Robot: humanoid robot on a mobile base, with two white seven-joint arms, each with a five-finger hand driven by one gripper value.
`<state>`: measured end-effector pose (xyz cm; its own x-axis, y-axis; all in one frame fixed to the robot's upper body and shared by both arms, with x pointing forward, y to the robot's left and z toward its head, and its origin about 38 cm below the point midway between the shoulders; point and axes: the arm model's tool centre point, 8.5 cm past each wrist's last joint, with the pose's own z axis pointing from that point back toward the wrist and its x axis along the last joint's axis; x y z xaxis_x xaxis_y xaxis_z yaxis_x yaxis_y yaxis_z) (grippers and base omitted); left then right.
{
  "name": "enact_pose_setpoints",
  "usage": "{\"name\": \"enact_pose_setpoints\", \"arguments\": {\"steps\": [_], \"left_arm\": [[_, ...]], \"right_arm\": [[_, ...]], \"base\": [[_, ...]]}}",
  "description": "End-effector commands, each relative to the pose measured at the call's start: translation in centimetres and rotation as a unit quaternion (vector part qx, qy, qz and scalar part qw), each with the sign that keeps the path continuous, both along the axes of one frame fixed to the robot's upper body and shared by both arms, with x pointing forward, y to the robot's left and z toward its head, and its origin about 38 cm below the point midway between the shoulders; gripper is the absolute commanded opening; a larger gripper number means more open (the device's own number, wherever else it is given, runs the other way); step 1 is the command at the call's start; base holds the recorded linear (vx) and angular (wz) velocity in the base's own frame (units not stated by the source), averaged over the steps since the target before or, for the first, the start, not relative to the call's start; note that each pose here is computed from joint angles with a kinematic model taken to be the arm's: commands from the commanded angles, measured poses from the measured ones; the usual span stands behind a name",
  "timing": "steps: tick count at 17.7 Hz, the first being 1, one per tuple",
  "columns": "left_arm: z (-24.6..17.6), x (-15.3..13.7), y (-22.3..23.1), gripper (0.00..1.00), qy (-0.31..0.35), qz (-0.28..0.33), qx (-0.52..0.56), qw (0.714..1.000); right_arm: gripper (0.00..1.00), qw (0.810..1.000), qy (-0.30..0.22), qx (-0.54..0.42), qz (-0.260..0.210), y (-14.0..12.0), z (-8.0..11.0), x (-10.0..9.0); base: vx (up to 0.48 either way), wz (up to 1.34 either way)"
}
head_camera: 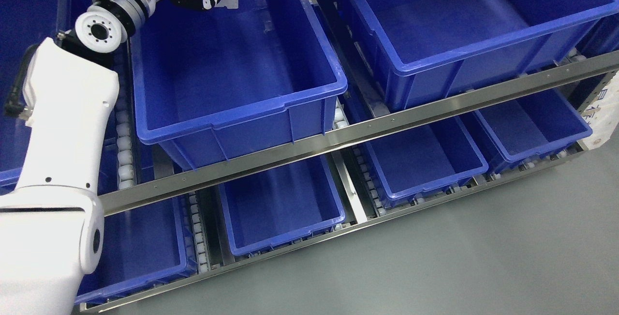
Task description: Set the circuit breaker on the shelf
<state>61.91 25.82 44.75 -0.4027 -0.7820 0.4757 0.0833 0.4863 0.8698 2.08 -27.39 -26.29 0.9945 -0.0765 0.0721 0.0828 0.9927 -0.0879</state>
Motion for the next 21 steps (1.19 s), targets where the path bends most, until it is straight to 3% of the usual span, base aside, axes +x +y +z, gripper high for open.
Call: {"name": "enact_pose_setpoints", "arguments": {"steps": [1,5,12,14,17,21], "left_arm": [[-9.1,1.9,-1.6,0.15,0.136,0.024,-0.008,0.99],[-8.5,2.1,-1.5,0.23,0.108,0.054,-0.028,0.992],[-9.8,2.2,-1.8,0.26,0.102,0.064,-0.04,0.992],[-9.9,2.2,-2.3,0.4,0.103,0.063,-0.038,0.992],[-9.9,2.2,-1.7,0.49,0.107,0.073,-0.041,0.991],[-9.0,2.2,-1.1,0.72,0.099,0.077,-0.042,0.991]], "right_arm": [[1.0,1.0,0.0,-0.008,0.0,-1.1,0.1,-0.1],[1.0,1.0,0.0,-0.008,0.0,-1.1,0.1,0.0],[1.0,1.0,0.0,-0.008,0.0,-1.1,0.1,0.0],[1.0,1.0,0.0,-0.008,0.0,-1.1,0.1,0.0],[1.0,1.0,0.0,-0.008,0.0,-1.1,0.1,0.0],[1.0,1.0,0.0,-0.008,0.0,-1.1,0.1,0.0]], "base": [[-0.004,0.06],[-0.006,0.02],[0.0,0.0],[0.0,0.0],[0.0,0.0],[0.0,0.0]]}}
